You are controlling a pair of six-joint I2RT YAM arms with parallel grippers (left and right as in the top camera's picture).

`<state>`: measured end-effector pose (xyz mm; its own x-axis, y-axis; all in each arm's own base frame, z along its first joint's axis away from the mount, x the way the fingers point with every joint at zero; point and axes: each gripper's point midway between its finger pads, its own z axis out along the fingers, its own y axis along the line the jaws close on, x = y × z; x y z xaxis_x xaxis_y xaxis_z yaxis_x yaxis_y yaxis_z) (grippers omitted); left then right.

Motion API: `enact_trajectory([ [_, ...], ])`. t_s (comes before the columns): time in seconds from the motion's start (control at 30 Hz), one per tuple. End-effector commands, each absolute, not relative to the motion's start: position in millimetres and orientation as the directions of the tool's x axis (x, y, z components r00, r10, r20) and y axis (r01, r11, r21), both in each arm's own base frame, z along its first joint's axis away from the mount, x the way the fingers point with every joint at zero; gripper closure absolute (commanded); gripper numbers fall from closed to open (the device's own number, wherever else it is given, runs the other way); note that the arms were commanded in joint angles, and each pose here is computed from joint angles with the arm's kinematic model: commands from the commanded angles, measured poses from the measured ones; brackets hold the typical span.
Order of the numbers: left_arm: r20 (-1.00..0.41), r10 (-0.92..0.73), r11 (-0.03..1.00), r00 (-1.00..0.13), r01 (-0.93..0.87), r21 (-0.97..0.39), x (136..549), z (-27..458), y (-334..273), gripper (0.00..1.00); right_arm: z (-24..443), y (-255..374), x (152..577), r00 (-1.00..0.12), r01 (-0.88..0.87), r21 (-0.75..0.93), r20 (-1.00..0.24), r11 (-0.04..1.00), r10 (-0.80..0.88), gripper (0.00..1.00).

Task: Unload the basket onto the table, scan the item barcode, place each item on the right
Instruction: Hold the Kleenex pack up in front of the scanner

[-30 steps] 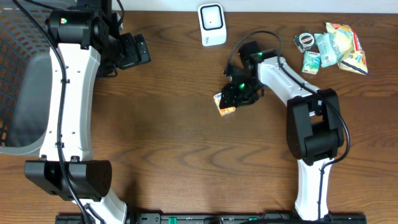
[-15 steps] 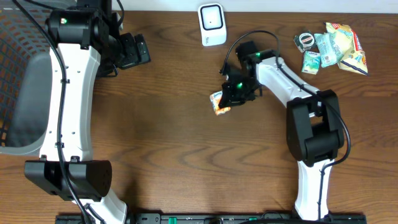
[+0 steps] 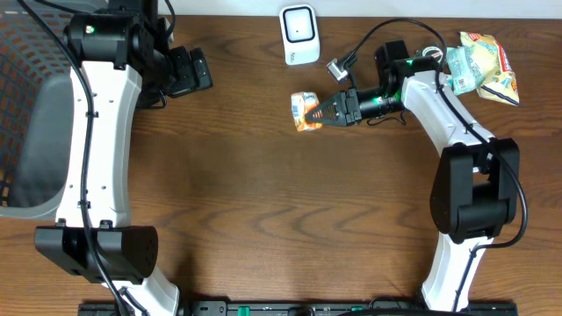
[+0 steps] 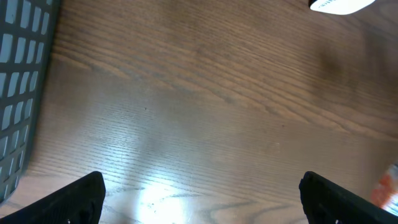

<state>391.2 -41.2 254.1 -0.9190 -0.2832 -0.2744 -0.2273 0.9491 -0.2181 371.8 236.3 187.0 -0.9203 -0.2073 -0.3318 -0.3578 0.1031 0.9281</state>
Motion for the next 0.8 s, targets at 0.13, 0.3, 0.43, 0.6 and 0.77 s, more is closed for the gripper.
enact_trajectory([
  [0.13, -0.275, -0.283, 0.951, -0.919, -0.233, -0.203, 392.0, 252.7, -36.7, 0.02, 221.2, 237.7, 371.1, -0.893, -0.419, 0.907, -0.421, -0.048, -0.161, 0.99],
  [0.3, -0.275, -0.283, 0.951, -0.919, -0.233, -0.203, 392.0, 252.7, -36.7, 0.02, 200.5, 238.1, 374.0, -0.878, -0.452, 0.890, -0.432, 0.061, -0.203, 0.99],
  [0.43, -0.275, -0.283, 0.951, -0.919, -0.232, -0.204, 392.1, 252.7, -36.7, 0.02, 137.6, 236.4, 384.9, -0.882, -0.461, 0.781, -0.352, 0.421, -0.313, 0.99],
  [0.6, -0.275, -0.283, 0.951, -0.919, -0.232, -0.204, 392.1, 252.7, -36.7, 0.02, 72.7, 189.1, 444.5, -0.891, -0.382, 0.217, -0.345, 0.898, -0.296, 0.99],
  [0.77, -0.275, -0.283, 0.951, -0.919, -0.233, -0.203, 392.0, 252.7, -36.7, 0.02, 103.8, 177.7, 511.7, -0.726, -0.332, -0.195, -0.572, 0.923, -0.381, 0.99],
])
